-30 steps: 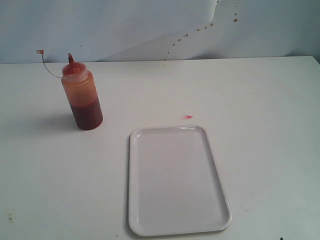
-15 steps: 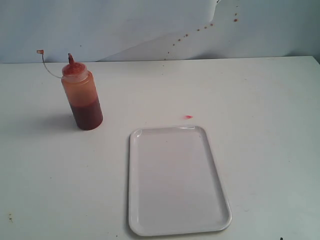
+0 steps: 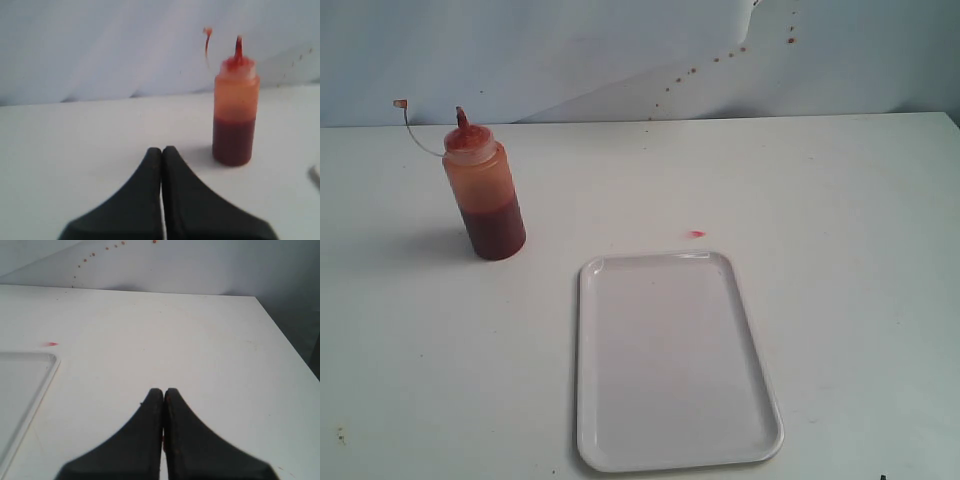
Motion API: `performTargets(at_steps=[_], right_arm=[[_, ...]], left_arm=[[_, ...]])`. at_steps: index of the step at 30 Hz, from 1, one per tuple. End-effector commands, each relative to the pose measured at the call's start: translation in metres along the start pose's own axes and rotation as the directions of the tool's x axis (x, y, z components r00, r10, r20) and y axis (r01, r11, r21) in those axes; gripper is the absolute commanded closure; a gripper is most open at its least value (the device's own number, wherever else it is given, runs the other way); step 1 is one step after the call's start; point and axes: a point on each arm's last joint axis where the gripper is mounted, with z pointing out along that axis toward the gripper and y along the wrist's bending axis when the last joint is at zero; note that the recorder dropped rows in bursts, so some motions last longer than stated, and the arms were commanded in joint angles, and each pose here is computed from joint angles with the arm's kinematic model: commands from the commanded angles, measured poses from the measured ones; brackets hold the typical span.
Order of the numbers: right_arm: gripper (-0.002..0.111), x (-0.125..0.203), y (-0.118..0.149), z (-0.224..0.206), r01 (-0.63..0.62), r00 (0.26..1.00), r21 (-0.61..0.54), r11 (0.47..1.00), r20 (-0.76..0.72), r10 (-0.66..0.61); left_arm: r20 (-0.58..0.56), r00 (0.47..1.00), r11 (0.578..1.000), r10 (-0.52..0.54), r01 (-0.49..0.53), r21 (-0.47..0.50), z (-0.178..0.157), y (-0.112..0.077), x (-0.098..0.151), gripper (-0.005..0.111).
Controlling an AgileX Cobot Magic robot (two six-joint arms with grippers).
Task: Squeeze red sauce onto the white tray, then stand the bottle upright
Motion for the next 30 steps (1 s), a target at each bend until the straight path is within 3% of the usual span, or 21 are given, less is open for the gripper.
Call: performTargets(at_steps=[1,3,6,12,14,16,18,20,22,25,28,30], right_arm=[[0.108,0.001,0.000,0.000,-0.006,1.000,0.006,1.000,0.005,0.006],[0.108,0.001,0.000,0.000,-0.006,1.000,0.006,1.000,0.005,0.006],[0.108,0.001,0.000,0.000,-0.006,1.000,0.006,1.000,0.005,0.006],[0.108,0.001,0.000,0.000,-0.006,1.000,0.006,1.000,0.005,0.006],[0.108,0.001,0.000,0.000,-0.006,1.000,0.006,1.000,0.005,0.006],[0.108,0.001,0.000,0.000,-0.006,1.000,0.006,1.000,0.005,0.006],[0.108,0.001,0.000,0.000,-0.006,1.000,0.006,1.000,0.005,0.006],[0.108,0.001,0.000,0.000,-0.006,1.000,0.006,1.000,0.005,0.006],[0.108,0.001,0.000,0.000,-0.006,1.000,0.006,1.000,0.005,0.006],[0.108,0.001,0.000,0.000,-0.006,1.000,0.006,1.000,0.005,0.006],[0.108,0.001,0.000,0.000,-0.006,1.000,0.006,1.000,0.005,0.006],[0.108,0.001,0.000,0.000,-0.006,1.000,0.006,1.000,0.005,0.006]], left_arm=[[0.161,0.968,0.981,-0.193,0.193,0.019,-0.001,0.001,-0.013,0.107],[0.267,0.938,0.974,-0.222,0.228,0.007,-0.003,0.005,-0.022,0.107],[0.437,0.835,0.934,-0.334,0.354,0.037,-0.009,0.011,-0.036,0.107],[0.671,0.587,0.866,-0.454,0.468,0.176,-0.025,0.019,-0.058,0.107],[0.718,0.554,0.893,-0.422,0.389,0.225,-0.031,0.014,-0.065,0.107],[0.794,0.508,0.941,-0.334,0.229,0.250,-0.040,0.005,-0.073,0.107],[0.828,0.467,0.951,-0.310,0.136,0.279,-0.045,-0.001,-0.085,0.107],[0.831,0.473,0.954,-0.293,0.091,0.285,-0.043,-0.004,-0.103,0.107],[0.796,0.533,0.956,-0.287,0.105,0.274,-0.029,-0.003,-0.124,0.107],[0.699,0.668,0.963,-0.255,0.106,0.250,0.010,-0.003,-0.151,0.107],[0.546,0.828,0.958,-0.125,-0.042,0.283,0.057,-0.016,-0.154,0.107],[0.421,0.906,0.920,-0.050,-0.122,0.372,0.084,-0.027,-0.145,0.107]])
